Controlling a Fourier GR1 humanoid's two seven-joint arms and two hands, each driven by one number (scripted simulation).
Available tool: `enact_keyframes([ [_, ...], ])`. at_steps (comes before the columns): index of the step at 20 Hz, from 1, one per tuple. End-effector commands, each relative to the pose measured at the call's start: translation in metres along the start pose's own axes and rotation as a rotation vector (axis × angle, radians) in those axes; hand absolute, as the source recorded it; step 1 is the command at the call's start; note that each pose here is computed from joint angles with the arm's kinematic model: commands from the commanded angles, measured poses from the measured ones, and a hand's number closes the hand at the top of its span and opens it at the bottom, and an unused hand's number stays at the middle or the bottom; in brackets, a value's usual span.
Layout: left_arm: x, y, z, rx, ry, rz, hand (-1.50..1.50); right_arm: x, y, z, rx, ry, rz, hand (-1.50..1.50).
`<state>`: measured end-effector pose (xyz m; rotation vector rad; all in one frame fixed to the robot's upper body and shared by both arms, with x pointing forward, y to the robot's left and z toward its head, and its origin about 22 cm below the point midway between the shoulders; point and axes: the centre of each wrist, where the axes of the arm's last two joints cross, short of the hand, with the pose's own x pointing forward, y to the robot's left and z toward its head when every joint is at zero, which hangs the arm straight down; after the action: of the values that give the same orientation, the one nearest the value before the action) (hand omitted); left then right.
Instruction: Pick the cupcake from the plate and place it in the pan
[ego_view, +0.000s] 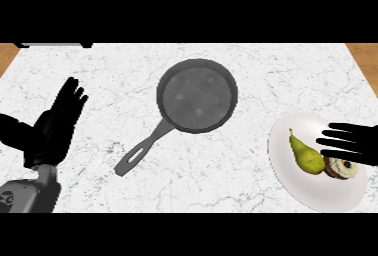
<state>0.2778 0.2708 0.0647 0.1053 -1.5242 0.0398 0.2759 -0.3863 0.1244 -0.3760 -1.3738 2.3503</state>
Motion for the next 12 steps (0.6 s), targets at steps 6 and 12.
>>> enact_keyframes([
  [6, 0.004, -0.008, -0.004, 0.014, 0.015, 0.014, 0.00, -0.006, 0.029, -0.027, 0.049, 0.000, 0.017, -1.50],
  [12, -0.007, 0.000, 0.004, 0.004, 0.021, -0.001, 0.00, -0.004, 0.041, -0.036, 0.040, -0.019, -0.024, -1.50],
])
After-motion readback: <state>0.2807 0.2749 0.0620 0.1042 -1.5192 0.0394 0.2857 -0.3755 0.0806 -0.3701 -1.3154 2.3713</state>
